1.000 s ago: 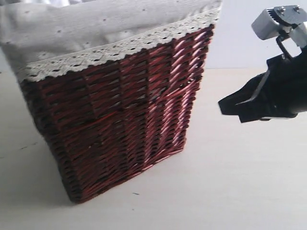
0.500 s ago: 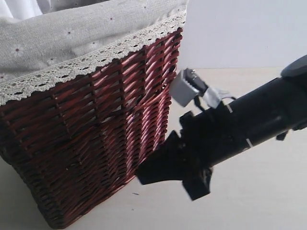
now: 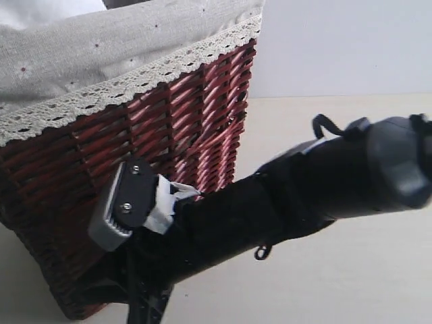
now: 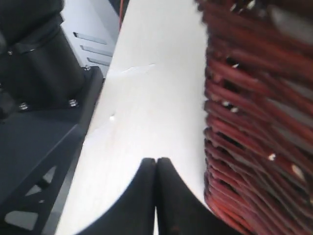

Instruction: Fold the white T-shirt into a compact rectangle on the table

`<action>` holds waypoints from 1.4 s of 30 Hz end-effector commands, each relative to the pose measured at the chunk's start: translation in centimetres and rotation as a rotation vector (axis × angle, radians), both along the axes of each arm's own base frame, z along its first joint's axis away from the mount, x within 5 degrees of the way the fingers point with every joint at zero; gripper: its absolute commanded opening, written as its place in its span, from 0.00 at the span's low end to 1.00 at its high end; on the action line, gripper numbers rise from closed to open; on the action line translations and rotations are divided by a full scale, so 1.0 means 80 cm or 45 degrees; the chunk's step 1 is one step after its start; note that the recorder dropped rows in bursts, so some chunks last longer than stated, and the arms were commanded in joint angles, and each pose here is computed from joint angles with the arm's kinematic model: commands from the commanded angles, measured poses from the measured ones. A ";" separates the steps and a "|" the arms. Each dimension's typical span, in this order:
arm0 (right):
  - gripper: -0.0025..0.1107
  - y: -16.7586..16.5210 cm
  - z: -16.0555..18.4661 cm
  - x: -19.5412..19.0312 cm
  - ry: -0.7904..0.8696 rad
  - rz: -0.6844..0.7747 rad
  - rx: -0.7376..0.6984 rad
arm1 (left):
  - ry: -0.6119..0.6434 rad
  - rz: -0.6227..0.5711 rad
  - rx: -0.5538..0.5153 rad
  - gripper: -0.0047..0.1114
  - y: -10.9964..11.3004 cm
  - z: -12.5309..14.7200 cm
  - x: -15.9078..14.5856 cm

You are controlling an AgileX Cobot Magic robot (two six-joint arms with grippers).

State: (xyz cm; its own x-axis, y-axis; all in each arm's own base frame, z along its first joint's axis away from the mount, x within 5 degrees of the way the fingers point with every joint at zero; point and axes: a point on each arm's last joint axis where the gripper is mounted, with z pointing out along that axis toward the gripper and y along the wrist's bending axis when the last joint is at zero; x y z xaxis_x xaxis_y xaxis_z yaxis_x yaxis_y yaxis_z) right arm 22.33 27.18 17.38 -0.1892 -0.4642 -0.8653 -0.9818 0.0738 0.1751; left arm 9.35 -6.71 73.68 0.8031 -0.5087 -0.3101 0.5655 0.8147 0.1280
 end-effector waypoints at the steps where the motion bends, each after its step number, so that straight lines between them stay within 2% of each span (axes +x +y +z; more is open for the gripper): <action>1: 0.02 0.039 0.012 0.035 -0.118 -0.051 0.042 | -0.125 -0.106 -0.022 0.04 0.026 0.009 -0.059; 6: 0.02 0.056 0.039 0.094 -0.235 -0.386 -0.030 | -0.187 -0.199 -0.058 0.04 0.050 0.013 -0.107; 9: 0.02 0.060 0.063 0.123 -0.352 -0.555 -0.052 | -0.194 -0.320 -0.052 0.04 0.060 0.012 -0.130; 13: 0.02 0.064 0.075 0.155 -0.347 -0.801 -0.056 | -0.163 -0.364 0.103 0.04 0.052 0.007 -0.141; 15: 0.02 0.068 0.072 0.165 -0.320 -0.867 -0.048 | -0.112 -0.369 0.131 0.04 0.052 0.006 -0.143; 17: 0.02 0.073 0.067 0.171 -0.310 -0.876 -0.043 | -0.049 -0.469 0.130 0.04 0.054 0.005 -0.146; 18: 0.02 0.074 0.063 0.173 -0.308 -0.876 -0.047 | -0.028 -0.469 0.165 0.04 0.053 0.003 -0.149; 20: 0.02 0.076 0.059 0.175 -0.305 -0.875 -0.054 | 0.043 -0.367 0.320 0.04 0.044 -0.005 -0.147; 22: 0.02 0.073 0.059 0.177 -0.317 -0.912 -0.074 | 0.186 -0.253 0.480 0.04 0.035 -0.016 -0.136; 24: 0.02 0.065 0.069 0.180 -0.354 -0.991 -0.095 | 0.306 -0.199 0.572 0.04 0.028 -0.025 -0.123; 29: 0.02 0.035 0.110 0.180 -0.479 -1.209 -0.148 | 0.466 -0.066 0.671 0.04 0.013 -0.035 -0.083; 35: 0.02 -0.005 0.156 0.140 -0.607 -1.185 -0.181 | 0.659 0.133 0.780 0.04 -0.009 -0.052 -0.017; 39: 0.02 -0.035 0.171 0.109 -0.655 -1.174 -0.215 | 0.783 0.112 0.890 0.04 -0.037 -0.070 0.031; 42: 0.02 -0.059 0.179 0.089 -0.693 -1.205 -0.256 | 0.903 0.063 1.022 0.04 -0.060 -0.091 0.065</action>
